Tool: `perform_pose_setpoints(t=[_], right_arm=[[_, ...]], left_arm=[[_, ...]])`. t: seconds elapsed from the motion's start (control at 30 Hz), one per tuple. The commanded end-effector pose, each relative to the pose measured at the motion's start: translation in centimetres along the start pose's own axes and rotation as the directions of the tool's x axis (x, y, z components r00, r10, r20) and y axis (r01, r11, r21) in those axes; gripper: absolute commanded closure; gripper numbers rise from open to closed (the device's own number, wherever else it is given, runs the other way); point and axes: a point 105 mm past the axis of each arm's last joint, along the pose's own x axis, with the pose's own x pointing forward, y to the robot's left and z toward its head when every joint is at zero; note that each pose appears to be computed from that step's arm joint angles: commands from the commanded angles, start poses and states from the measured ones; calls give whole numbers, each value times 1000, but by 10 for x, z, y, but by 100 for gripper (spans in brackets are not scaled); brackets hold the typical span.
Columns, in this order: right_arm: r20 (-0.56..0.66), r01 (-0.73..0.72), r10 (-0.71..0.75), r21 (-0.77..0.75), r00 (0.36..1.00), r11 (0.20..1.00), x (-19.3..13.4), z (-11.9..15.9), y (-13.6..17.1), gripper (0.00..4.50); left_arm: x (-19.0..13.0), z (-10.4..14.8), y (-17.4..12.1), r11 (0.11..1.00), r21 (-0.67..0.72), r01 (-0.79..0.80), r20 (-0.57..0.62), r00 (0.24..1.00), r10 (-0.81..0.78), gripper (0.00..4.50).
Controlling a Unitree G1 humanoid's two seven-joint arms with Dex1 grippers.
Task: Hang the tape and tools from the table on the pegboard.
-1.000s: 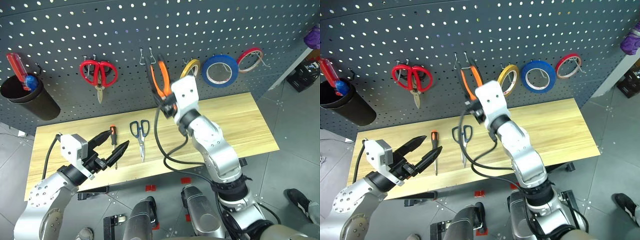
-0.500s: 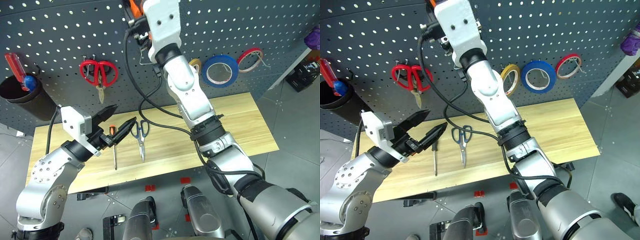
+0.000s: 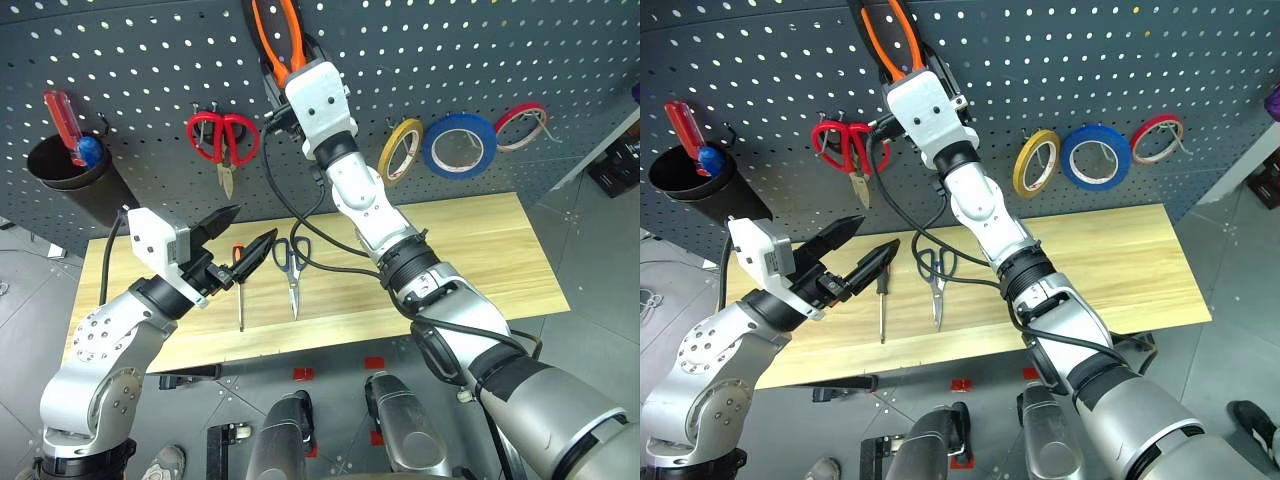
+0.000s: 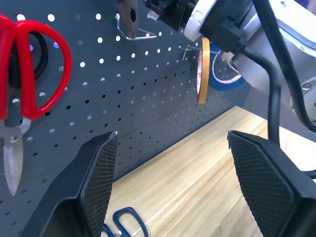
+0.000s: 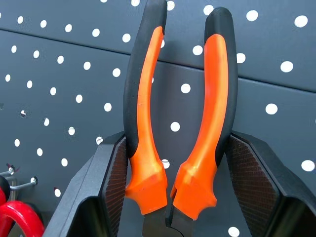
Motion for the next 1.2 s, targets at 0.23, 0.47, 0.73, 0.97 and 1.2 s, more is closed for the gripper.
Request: perform_pose_setpoints(t=[0.23,0.47,0.73,0.97,1.2], right_arm=[[50,90,-88,-51,995,995,5,9,-29,182],[-23,75,-78,-94,997,993,-3,-13,-29,182],[-140,26,-34,-61,990,998,-32,-46,-20,182],[-260,-66,100,139,960,988,-58,-62,0,148],[-358,-341,439,305,824,889,-111,-58,31,0]], left_arm=[[-1,10,-1,998,59,-13,43,999,11,77],[4,8,-2,998,56,-22,55,998,19,77],[3,-3,0,996,58,-64,27,998,62,77],[3,-31,2,989,43,-139,-86,986,142,77],[-1,-66,0,975,-10,-220,-196,957,214,1]])
